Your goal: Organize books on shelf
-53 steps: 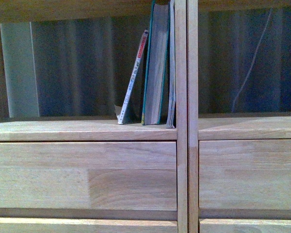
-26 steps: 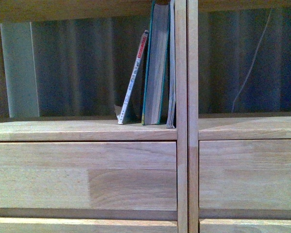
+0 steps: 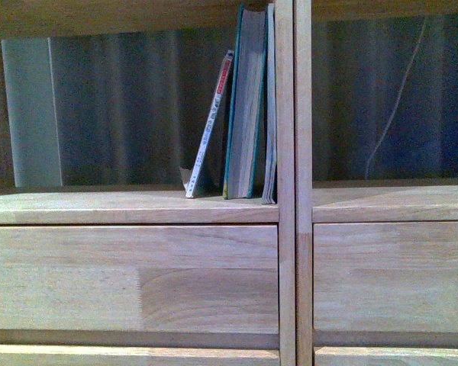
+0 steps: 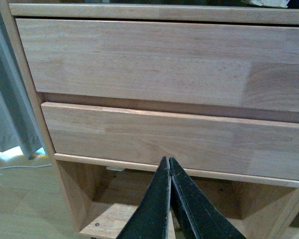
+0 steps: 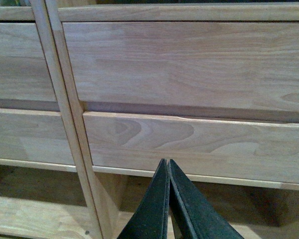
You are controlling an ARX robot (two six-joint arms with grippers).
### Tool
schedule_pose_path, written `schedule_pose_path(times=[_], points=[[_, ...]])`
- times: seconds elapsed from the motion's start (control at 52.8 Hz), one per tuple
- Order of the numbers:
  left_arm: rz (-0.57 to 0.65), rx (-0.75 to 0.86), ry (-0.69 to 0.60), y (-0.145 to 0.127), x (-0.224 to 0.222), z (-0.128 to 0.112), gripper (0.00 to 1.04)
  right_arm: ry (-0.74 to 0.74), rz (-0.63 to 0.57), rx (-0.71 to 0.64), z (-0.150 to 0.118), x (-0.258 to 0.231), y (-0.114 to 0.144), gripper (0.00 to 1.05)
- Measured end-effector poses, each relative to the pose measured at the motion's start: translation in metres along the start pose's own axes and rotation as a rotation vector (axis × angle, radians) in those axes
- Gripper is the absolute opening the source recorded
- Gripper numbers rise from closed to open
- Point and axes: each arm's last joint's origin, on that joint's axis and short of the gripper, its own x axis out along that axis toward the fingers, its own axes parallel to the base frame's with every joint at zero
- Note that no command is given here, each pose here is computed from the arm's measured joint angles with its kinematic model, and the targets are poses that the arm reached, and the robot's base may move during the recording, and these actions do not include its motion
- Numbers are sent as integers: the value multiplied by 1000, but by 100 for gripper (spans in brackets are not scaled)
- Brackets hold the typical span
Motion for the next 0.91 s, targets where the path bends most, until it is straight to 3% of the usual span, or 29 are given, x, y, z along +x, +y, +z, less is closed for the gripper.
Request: schedule_pose_path(times=[0.871,0.909], points=[[0,2,6,0,-19,-3,3,-3,1,0,0,0,0,3],[0,2,6,0,-19,-3,7,-3,1,-1,0,0,0,9]])
